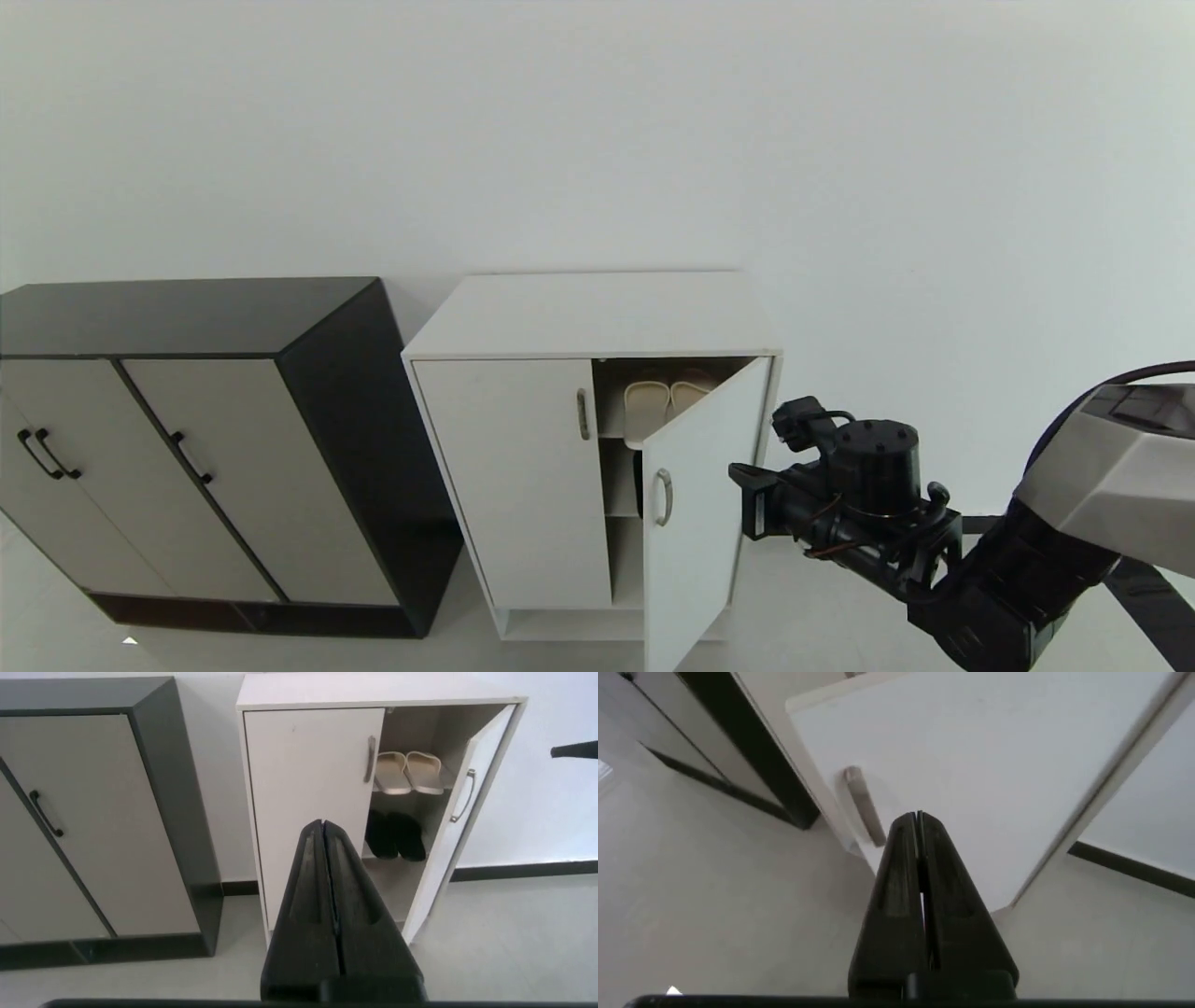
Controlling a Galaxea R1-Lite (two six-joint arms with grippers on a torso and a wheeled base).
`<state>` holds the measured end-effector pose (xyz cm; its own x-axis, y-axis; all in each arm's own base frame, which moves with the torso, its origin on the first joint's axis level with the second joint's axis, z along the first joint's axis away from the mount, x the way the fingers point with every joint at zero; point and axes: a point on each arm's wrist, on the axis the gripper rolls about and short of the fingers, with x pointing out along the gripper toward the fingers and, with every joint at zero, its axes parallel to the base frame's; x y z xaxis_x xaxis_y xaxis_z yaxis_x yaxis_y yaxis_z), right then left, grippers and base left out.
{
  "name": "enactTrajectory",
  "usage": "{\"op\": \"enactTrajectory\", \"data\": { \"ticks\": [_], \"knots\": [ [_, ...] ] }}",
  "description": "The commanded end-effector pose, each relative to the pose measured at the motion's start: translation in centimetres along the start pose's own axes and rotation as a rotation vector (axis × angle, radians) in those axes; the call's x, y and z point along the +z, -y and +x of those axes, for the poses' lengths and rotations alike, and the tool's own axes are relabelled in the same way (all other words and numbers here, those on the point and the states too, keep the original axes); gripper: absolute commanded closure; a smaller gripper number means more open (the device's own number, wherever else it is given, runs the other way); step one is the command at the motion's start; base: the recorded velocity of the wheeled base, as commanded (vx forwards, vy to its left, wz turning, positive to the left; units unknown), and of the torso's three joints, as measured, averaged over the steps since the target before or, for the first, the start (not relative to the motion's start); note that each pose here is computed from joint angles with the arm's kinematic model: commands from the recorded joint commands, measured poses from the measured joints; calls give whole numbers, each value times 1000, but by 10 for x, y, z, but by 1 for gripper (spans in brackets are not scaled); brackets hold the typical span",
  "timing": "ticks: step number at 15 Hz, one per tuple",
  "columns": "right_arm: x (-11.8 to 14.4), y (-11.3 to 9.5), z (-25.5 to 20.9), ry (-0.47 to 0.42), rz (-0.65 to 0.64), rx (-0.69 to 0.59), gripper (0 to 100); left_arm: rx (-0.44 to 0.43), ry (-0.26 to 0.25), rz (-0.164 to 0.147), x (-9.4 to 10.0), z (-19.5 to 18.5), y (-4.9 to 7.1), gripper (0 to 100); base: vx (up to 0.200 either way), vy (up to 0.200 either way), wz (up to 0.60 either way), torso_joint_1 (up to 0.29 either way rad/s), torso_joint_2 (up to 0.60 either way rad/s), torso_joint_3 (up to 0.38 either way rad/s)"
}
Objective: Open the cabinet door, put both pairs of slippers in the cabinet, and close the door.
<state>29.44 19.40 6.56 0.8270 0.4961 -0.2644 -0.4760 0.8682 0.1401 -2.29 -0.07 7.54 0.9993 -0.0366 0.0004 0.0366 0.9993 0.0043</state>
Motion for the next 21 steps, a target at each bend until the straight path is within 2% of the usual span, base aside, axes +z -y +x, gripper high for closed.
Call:
{"op": "enactTrajectory", "data": {
  "ticks": [1,7,10,21],
  "knots": [
    [-16,5,7,-34,0,-15,100,0,-2,0,0,0,0,100,200,0,0,7,2,7],
    [-5,3,31,30,1,-5,100,1,0,-1,0,0,0,100,33,0,0,3,0,0],
    [2,2,49,27,1,-7,100,1,0,-1,0,0,0,100,0,0,0,0,0,0],
    [17,18,107,68,14,-44,100,-2,0,0,0,0,0,100,0,0,0,0,0,0]
  ]
}}
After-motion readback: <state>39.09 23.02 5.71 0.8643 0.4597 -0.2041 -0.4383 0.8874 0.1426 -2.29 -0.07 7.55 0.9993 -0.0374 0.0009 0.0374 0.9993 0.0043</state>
